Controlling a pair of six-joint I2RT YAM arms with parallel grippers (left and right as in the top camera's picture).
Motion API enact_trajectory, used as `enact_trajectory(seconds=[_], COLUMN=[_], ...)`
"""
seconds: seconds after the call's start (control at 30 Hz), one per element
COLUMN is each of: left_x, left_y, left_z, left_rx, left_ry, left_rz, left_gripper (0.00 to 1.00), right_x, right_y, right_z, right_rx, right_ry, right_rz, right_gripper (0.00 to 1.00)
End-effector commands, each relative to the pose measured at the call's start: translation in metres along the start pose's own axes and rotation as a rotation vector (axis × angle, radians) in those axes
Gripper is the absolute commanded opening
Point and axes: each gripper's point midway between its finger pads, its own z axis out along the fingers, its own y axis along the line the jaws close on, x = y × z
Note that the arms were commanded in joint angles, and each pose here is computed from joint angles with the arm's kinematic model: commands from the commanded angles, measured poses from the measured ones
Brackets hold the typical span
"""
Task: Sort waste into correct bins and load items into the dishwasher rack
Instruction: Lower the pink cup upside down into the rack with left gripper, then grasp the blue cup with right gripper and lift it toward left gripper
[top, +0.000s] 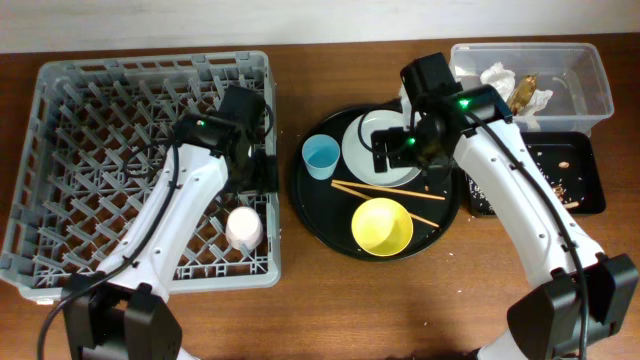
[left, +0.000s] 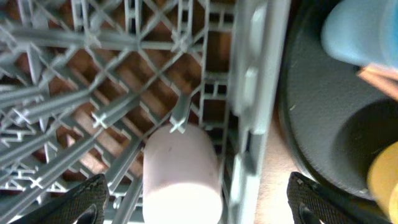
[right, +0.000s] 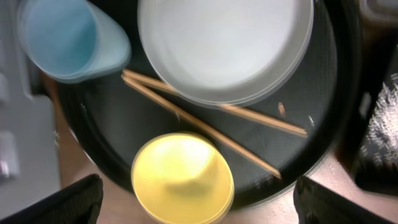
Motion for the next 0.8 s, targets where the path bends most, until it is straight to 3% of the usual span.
enact_trajectory(seconds=[0.0, 0.13, 0.23, 0.3, 0.37, 0.4, 0.57, 0.73, 0.77], left_x=[-0.035, -0.064, -0.073, -0.075, -0.075, -0.075, -0.073, -0.070, -0.069], left_y=[-0.020, -0.044, -0.045, -0.046, -0.046, -0.046, -0.049, -0.085, -0.101], left_z=[-0.039, -0.061, -0.063, -0.059, -0.059, -0.059, -0.059, -0.073, -0.082], left_rx=[0.095, 0.220, 0.229, 0.229, 0.229, 0.229, 0.249, 0.475, 0.574], left_ry=[-0.118, -0.226, -0.257, -0.256, -0.256, -0.255, -0.248, -0.217, -0.219], left_rz=[-0.006, 0.015, 0.012, 0.012, 0.012, 0.012, 0.015, 0.058, 0.104], left_gripper=[0.89, 0.89, 0.89, 0.89, 0.89, 0.89, 0.89, 0.89, 0.97], right_x=[-0.026, -0.041, -0.033, -0.031, -0.035, -0.034, -0.030, -0.062, -0.060], right_y=[0.023, 0.076, 0.084, 0.085, 0.085, 0.084, 0.087, 0.048, 0.045], right_z=[0.010, 0.082, 0.125, 0.131, 0.133, 0.136, 0.137, 0.014, -0.002], right_rx=[-0.088, -0.269, -0.262, -0.263, -0.258, -0.257, -0.283, -0.607, -0.680], right_ry=[-0.085, -0.034, 0.031, 0.041, 0.022, 0.026, 0.055, -0.074, -0.077], right_rz=[-0.015, 0.016, 0.065, 0.061, 0.059, 0.060, 0.086, 0.088, 0.072], right_gripper=[0.87, 0.77, 0.64, 0.43, 0.14, 0.04, 0.04, 0.04, 0.04])
